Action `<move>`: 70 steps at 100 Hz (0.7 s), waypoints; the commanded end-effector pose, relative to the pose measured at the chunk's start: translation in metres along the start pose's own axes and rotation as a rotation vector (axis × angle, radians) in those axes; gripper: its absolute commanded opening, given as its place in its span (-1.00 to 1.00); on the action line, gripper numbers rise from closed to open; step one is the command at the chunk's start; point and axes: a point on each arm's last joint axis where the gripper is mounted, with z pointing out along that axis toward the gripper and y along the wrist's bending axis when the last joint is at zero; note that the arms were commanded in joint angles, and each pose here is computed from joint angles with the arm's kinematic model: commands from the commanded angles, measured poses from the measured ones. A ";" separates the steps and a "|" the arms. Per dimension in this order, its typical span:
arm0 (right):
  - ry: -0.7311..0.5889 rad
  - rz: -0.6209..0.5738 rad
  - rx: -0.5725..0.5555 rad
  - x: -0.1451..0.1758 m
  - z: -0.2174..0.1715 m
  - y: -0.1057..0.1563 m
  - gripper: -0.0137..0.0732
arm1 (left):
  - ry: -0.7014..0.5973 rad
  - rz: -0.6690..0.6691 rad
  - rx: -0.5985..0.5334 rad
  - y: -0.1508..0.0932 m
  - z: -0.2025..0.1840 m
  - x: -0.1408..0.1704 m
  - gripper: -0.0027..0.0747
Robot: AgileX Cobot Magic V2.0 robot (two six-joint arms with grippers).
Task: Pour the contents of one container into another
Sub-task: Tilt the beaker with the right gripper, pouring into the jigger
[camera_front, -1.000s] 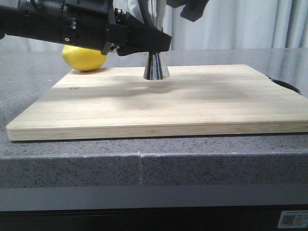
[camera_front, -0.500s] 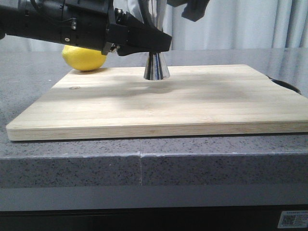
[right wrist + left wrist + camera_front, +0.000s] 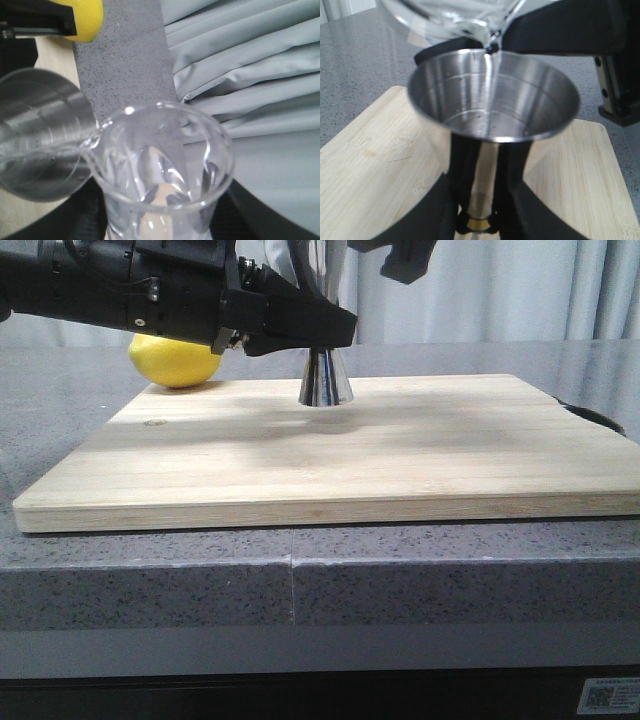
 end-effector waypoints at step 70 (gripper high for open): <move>-0.058 -0.082 0.076 -0.009 -0.014 -0.020 -0.09 | -0.125 0.029 0.025 -0.008 -0.004 -0.033 -0.91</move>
